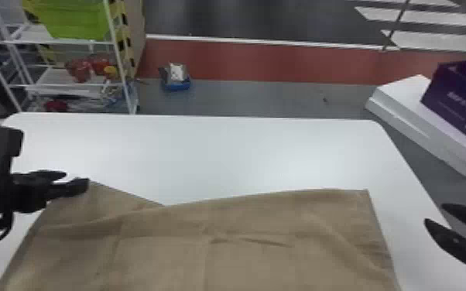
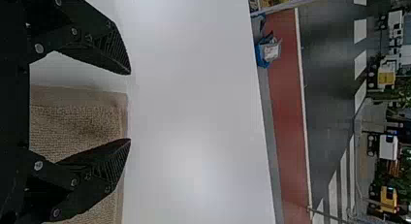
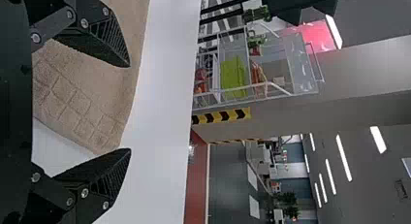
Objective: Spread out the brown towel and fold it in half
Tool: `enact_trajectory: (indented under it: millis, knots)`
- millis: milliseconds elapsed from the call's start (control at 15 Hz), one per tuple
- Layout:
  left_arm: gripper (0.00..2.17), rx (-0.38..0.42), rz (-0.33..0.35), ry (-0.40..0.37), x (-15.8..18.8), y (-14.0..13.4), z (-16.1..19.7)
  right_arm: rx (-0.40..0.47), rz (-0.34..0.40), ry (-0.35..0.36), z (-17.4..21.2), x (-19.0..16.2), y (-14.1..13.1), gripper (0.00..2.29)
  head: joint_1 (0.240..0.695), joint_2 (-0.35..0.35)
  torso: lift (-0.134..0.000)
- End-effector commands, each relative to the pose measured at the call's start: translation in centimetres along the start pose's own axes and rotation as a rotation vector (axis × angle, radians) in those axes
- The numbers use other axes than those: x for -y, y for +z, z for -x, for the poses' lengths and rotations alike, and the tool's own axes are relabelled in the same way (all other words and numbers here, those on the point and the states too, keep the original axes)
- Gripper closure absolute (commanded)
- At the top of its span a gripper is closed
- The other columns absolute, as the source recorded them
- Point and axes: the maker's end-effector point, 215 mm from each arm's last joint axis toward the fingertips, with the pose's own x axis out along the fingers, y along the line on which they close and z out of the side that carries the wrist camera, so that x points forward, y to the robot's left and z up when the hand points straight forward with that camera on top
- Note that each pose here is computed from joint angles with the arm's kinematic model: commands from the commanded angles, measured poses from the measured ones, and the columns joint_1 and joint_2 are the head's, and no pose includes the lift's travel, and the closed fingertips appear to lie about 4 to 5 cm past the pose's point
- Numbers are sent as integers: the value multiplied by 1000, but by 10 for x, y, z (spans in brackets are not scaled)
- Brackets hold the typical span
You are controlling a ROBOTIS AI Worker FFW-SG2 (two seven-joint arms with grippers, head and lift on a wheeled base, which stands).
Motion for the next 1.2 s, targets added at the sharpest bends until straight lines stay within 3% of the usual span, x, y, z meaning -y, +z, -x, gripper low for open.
enact_trajectory:
  millis: [0,333,400,1133]
  knots:
    - [475,-11,0,4,-3,-5,0,4,2,-3,2,2,1,313,695,-98,-123]
    - [552,-18,1,-12,1,-6,-4,0,2,-4,2,2,-1,313,695,-98,-123]
    - [694,-34,3,-12,2,-11,-7,0,3,-7,4,3,0,313,695,-99,-123]
    - [701,-46,42,-21,1,-15,-4,3,11,-15,7,7,4,306,695,-108,-123]
